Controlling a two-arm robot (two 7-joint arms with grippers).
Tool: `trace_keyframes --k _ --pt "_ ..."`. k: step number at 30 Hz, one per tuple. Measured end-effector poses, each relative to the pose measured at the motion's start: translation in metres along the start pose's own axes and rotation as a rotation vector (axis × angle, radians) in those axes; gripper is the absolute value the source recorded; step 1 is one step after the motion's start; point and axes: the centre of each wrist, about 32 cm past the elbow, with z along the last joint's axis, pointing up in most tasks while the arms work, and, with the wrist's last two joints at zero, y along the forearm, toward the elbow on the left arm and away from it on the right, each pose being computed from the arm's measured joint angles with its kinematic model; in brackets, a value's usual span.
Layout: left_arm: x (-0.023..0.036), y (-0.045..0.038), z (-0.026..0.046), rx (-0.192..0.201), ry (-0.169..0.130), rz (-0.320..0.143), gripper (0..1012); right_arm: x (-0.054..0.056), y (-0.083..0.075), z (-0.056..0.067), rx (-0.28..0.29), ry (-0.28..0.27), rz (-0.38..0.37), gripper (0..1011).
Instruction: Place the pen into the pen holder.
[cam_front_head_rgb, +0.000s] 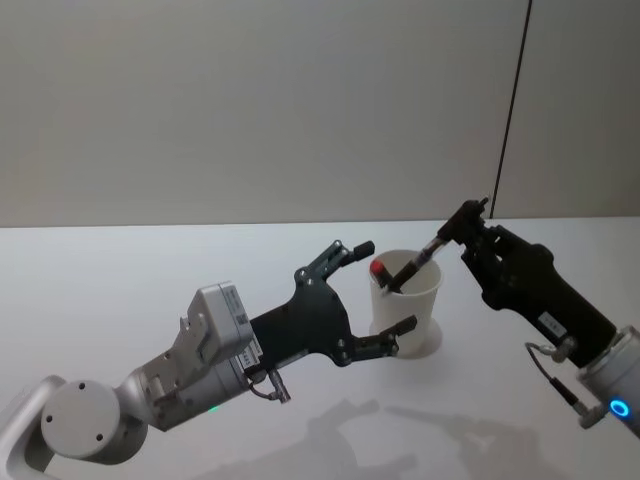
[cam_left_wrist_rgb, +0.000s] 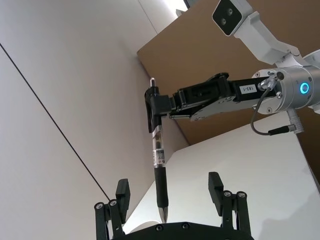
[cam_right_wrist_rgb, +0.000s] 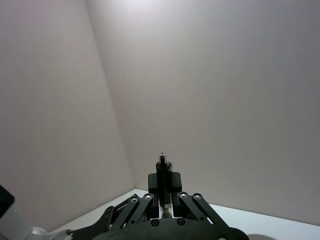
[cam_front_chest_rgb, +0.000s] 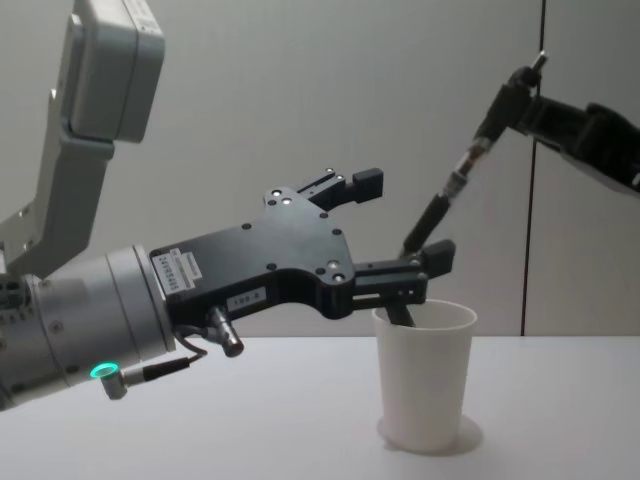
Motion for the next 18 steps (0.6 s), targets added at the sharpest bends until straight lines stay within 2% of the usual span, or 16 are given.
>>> trace_keyframes --k 15,18 --pt "0.0 0.0 0.0 0.0 0.0 0.0 1000 -0.005 0.008 0.002 -0.045 -0.18 -0.144 130" --pt "0.0 0.0 0.0 0.0 0.0 0.0 1000 -0.004 0.013 0.001 -0.059 -0.235 -0.187 130"
